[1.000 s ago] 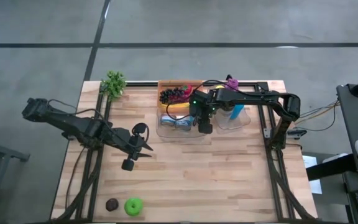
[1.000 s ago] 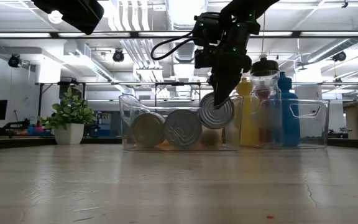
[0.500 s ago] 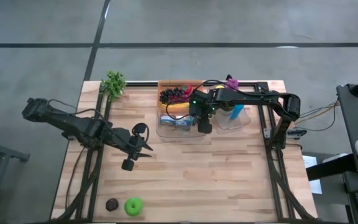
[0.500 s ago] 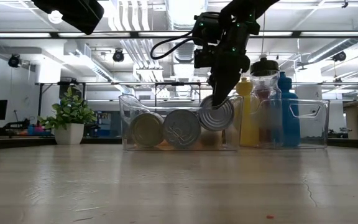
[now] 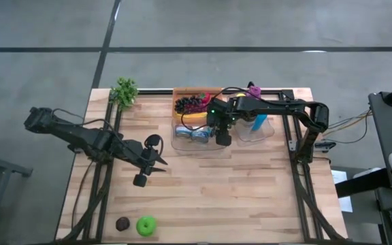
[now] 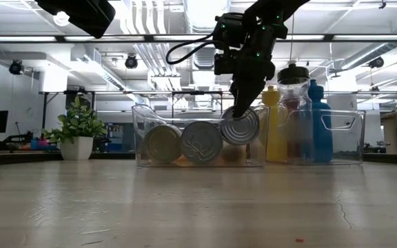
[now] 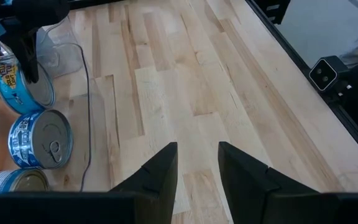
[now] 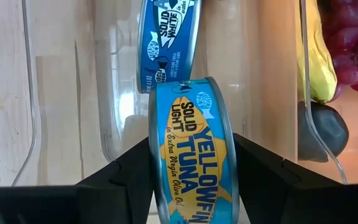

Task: Pick & Place Food Item
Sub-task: Put the yellow and blue can into the left transparent bin

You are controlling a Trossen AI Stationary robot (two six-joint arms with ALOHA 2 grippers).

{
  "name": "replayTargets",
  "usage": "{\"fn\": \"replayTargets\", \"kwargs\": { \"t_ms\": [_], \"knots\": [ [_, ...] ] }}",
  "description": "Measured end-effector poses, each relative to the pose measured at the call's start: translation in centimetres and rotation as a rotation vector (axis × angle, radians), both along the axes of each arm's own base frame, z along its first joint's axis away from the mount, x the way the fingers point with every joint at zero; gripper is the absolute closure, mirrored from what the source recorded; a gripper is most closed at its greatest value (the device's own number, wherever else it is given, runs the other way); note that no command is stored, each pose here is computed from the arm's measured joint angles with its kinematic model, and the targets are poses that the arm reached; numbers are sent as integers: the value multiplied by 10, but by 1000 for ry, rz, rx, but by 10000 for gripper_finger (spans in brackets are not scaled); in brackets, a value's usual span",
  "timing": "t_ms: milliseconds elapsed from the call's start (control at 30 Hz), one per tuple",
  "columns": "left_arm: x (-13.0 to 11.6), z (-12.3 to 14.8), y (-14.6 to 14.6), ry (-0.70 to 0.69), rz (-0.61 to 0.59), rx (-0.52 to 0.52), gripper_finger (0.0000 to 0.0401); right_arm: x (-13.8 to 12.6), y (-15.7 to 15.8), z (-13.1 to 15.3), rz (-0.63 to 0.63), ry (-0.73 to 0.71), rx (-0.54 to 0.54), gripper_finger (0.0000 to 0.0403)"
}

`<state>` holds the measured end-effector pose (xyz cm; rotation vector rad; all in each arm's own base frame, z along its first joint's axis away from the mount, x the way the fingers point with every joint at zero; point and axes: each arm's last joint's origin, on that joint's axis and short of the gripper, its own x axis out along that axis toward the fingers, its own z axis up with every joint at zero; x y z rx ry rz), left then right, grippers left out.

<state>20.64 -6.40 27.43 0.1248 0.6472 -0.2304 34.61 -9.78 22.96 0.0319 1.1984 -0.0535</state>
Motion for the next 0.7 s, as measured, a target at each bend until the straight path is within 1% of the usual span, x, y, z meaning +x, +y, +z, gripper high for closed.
{"fn": "replayTargets", "kwargs": {
  "t_ms": [233, 700],
  "knots": [
    [0, 0, 0, 0, 0, 0, 283, 1, 0, 3, 30, 0, -12, 212],
    [0, 0, 0, 0, 0, 0, 283, 3, 0, 33, 38, -1, -13, 216]
  ]
}}
